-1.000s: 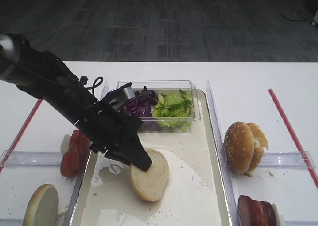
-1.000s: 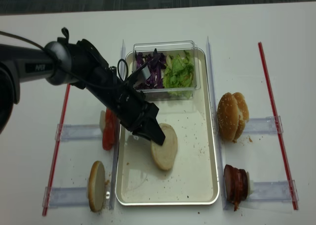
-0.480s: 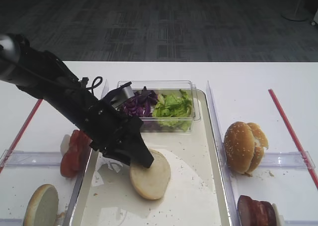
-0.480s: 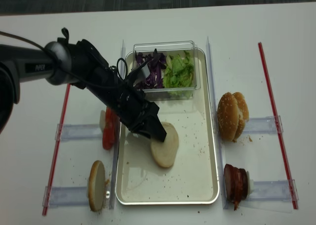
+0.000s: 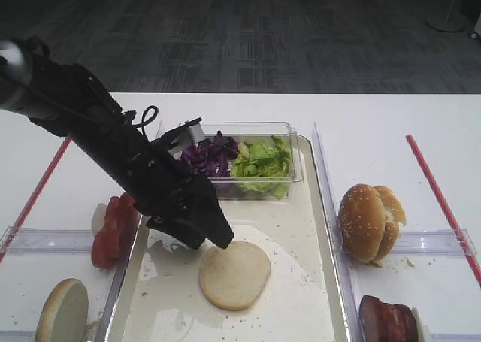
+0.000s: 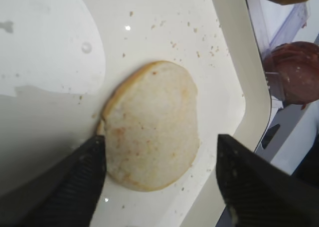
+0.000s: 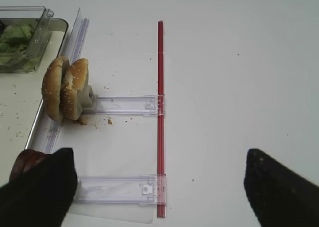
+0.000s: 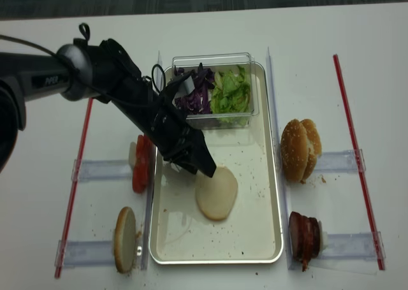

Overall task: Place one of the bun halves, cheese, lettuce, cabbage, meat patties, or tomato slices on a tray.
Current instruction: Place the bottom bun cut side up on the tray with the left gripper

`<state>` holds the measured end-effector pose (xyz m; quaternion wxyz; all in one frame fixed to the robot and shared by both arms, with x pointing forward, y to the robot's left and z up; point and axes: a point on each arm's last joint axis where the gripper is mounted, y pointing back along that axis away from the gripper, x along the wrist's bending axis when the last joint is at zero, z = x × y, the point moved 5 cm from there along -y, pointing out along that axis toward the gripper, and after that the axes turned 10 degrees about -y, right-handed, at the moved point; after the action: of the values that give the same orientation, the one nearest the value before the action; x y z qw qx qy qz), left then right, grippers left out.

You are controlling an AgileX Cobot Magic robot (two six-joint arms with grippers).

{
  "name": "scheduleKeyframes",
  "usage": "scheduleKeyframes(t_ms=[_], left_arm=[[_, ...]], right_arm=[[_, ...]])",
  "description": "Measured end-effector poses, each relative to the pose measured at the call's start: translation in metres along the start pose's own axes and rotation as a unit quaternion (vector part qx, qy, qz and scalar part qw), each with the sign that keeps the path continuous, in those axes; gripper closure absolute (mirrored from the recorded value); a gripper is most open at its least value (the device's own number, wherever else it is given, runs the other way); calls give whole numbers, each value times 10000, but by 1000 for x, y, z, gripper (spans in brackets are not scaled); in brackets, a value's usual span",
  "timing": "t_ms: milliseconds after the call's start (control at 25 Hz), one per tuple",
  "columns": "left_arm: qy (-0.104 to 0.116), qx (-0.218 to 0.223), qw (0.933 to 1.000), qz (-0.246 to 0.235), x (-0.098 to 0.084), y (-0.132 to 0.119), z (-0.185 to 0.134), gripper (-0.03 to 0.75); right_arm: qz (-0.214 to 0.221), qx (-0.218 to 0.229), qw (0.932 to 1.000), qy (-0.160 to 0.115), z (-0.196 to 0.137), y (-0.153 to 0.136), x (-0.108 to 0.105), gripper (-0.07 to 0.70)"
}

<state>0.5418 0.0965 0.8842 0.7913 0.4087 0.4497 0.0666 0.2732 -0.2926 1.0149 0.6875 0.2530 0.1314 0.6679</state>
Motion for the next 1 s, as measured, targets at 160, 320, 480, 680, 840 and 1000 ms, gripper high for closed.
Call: scheduleKeyframes(t_ms=[160, 320, 480, 680, 840, 1000], left_arm=[[-27, 122, 9999, 83, 2, 0, -3, 230], [-24, 173, 9998, 119, 3, 0, -5, 222], [5, 210, 9998, 55, 1, 0, -6, 222], [-8, 161, 9999, -39, -5, 8, 5, 222], [31, -31, 10000, 50, -8, 18, 22, 222], [267, -72, 9992, 294, -7, 29, 35, 222]], right_arm=[[0, 0, 10000, 0, 0, 0, 0, -60], [0, 0, 10000, 0, 0, 0, 0, -60], [0, 0, 10000, 0, 0, 0, 0, -60], [0, 0, 10000, 0, 0, 0, 0, -60], [0, 0, 10000, 0, 0, 0, 0, -60], [0, 0, 10000, 0, 0, 0, 0, -60]])
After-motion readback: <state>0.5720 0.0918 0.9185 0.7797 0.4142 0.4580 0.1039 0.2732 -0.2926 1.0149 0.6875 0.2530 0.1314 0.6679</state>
